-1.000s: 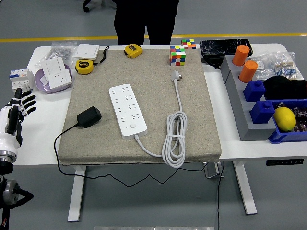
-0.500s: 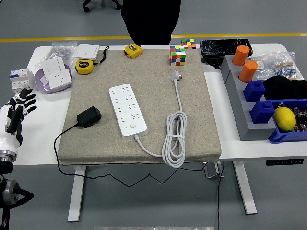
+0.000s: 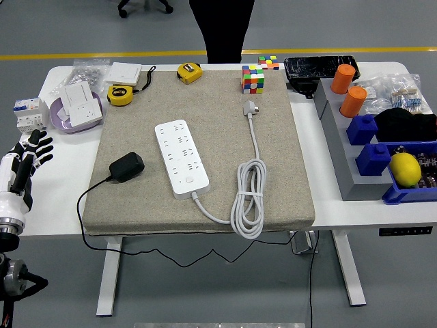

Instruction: Pick up the plug,place it near the board,insert it into the board,press the button

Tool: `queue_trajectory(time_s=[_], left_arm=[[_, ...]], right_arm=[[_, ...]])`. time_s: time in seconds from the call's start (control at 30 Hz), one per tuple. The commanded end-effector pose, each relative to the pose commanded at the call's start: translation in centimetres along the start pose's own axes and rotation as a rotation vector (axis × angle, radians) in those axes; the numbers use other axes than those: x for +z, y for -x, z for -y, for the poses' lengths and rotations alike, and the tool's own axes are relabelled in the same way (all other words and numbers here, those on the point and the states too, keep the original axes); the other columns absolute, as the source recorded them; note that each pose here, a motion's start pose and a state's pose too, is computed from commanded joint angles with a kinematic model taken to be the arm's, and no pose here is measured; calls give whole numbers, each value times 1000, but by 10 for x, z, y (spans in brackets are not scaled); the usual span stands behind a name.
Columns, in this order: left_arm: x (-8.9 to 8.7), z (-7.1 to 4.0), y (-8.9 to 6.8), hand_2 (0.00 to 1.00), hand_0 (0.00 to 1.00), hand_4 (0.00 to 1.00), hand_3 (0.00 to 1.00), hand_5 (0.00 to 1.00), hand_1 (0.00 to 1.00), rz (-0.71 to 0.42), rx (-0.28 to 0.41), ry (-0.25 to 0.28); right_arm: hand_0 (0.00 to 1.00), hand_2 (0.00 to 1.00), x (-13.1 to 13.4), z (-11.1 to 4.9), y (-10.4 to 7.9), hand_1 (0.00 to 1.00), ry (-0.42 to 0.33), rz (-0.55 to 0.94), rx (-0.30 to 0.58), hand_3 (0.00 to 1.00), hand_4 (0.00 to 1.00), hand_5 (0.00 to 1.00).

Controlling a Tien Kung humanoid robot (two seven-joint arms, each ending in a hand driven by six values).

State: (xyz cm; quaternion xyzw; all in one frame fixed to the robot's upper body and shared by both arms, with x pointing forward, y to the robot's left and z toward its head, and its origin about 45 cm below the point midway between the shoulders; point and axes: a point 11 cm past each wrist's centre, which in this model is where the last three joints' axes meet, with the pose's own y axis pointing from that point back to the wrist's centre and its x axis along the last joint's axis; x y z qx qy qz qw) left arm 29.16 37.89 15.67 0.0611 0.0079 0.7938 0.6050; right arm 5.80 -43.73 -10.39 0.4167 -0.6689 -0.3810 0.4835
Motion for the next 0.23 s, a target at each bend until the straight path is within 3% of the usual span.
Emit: queue_trajectory(time_s=[0.23], left_arm=[[1,0,0,739,712,998,738,797,749,-1,2,5]], right_arm=[[844,761,0,0,-1,778,-1,5,3,780,998,877]])
